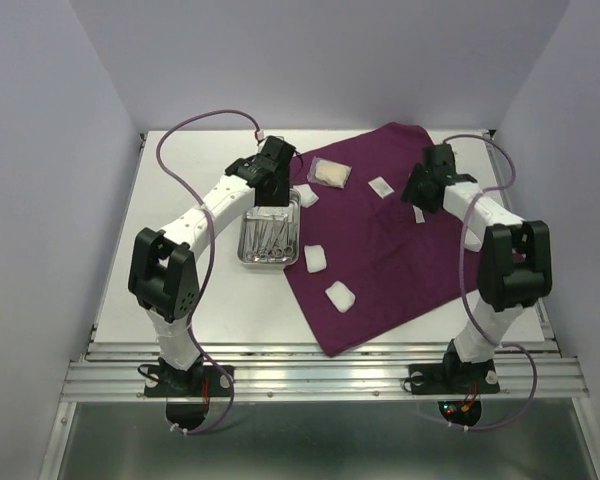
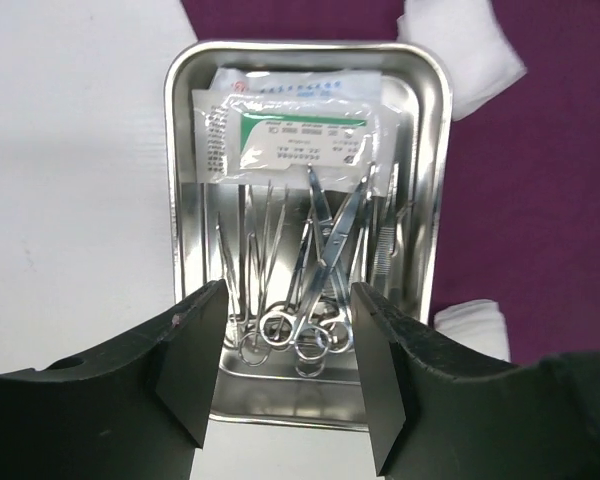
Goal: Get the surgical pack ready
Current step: Pick up the medical item from the surgical kit.
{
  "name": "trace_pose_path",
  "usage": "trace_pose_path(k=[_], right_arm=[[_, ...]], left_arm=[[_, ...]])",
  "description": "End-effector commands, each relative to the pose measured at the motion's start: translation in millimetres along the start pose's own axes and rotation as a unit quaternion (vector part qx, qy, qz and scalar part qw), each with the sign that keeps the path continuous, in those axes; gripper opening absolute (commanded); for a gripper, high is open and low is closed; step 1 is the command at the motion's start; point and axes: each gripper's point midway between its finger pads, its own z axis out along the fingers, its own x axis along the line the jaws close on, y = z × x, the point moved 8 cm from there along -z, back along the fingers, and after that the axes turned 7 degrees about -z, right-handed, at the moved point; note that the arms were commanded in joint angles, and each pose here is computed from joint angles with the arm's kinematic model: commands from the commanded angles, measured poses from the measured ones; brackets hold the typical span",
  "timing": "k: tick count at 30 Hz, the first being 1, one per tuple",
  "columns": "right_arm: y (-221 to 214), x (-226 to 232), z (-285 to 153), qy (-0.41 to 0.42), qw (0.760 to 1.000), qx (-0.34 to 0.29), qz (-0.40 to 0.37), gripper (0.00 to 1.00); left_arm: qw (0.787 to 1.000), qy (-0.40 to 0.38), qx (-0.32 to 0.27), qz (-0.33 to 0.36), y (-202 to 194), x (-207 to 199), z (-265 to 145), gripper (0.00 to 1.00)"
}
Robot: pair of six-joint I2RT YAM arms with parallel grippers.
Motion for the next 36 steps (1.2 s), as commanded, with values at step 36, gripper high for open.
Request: trace_pose_path(k=[36], right_arm=[[33,87,130,0.129,0.952,0.058,-0.271,0.57]], left_arm=[[0.998,-0.065,0.006,-0.013,-3,-7,-25,0.60]])
